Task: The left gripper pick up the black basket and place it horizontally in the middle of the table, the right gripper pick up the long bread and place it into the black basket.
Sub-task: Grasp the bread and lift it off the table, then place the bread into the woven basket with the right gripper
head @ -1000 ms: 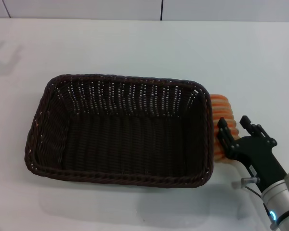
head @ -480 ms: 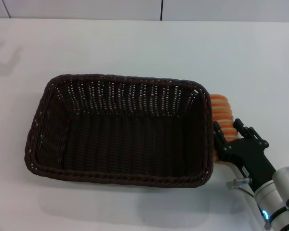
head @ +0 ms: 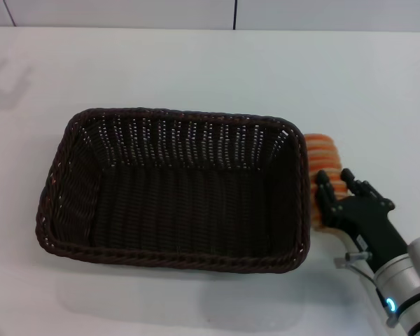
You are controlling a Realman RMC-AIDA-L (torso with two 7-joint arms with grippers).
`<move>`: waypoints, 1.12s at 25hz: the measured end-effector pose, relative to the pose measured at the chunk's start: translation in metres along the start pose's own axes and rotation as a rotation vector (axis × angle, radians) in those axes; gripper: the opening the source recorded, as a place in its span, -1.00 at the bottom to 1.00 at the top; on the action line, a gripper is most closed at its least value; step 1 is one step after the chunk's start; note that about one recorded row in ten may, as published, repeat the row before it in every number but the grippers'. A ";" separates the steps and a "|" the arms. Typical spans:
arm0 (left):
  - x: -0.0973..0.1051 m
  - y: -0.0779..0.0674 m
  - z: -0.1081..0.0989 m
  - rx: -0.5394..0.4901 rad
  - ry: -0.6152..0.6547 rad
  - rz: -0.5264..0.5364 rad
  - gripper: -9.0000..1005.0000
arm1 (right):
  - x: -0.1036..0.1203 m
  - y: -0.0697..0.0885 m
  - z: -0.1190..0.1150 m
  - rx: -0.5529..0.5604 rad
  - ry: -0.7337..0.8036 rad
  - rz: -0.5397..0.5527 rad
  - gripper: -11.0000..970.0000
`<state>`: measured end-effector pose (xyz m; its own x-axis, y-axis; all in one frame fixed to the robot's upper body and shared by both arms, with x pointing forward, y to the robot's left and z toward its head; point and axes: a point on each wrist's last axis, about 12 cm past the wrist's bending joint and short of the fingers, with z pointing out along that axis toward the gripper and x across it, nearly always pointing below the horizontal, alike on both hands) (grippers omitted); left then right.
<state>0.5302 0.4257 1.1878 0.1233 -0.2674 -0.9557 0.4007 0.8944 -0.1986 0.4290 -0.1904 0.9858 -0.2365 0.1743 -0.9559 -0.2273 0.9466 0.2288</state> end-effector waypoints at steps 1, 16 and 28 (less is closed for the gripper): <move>0.000 0.000 0.000 0.000 0.000 0.000 0.13 | 0.000 0.000 0.000 0.000 0.000 0.000 -0.11; -0.001 0.000 0.000 -0.002 -0.003 -0.012 0.13 | -0.036 0.010 -0.053 -0.197 -0.497 0.013 -0.34; -0.001 -0.001 0.002 0.003 -0.005 -0.016 0.13 | -0.035 0.030 -0.020 -0.562 -0.343 0.010 -0.42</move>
<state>0.5315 0.4245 1.1892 0.1219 -0.2833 -0.9513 0.4057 0.8889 -0.2128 0.4115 -0.1740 1.0296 0.0524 0.3473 -0.9363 -0.7071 0.6750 0.2108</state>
